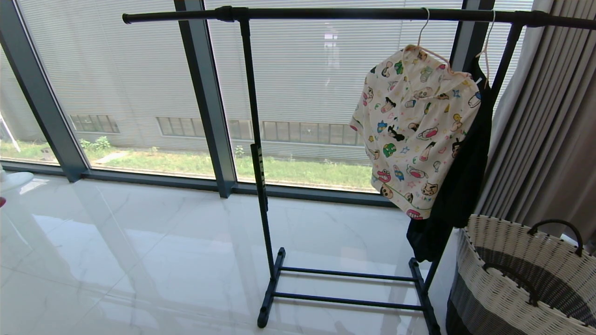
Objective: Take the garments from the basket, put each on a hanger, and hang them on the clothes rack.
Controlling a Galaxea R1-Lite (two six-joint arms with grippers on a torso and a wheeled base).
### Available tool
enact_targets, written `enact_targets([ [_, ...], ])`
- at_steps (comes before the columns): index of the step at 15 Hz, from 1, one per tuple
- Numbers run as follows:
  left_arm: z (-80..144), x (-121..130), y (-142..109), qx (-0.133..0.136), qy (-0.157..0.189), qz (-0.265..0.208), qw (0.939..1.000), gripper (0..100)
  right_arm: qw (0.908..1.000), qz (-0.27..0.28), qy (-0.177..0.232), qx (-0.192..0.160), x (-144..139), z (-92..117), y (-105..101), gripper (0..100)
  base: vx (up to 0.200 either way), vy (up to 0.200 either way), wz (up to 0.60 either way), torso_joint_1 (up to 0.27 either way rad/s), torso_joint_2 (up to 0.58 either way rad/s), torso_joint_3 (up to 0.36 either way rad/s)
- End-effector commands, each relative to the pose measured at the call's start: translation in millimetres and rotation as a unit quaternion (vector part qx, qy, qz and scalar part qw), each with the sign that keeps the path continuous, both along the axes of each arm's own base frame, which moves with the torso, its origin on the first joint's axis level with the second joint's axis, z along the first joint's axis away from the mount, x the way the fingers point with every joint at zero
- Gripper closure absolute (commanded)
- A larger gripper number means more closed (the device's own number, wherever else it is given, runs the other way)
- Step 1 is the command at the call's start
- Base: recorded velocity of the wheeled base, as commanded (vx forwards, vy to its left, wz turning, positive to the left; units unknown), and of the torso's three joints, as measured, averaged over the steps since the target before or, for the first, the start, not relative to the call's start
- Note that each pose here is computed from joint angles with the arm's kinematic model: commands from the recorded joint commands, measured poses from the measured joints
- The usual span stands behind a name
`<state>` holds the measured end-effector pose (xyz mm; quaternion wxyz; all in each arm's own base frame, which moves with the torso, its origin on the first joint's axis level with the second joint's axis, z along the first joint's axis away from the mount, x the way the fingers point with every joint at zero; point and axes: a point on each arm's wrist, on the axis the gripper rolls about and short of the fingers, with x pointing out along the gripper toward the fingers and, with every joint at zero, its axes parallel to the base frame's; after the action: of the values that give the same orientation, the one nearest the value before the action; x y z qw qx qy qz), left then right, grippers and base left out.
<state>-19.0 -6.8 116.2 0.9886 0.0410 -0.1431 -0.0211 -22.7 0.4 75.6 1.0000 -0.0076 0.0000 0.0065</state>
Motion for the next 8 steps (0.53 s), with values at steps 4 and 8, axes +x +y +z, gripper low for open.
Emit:
enact_targets([
  [4,-34,4,0,-0.006,0.171,-0.017,0.9851,0,1.0,0.0,0.0,0.0,0,0,0,0,0.0,0.0,0.0,0.0,0.0,0.0],
  [8,-36,4,4,-0.041,0.177,0.086,0.9796,0,1.0,0.0,0.0,0.0,0,0,0,0,0.0,0.0,0.0,0.0,0.0,0.0],
])
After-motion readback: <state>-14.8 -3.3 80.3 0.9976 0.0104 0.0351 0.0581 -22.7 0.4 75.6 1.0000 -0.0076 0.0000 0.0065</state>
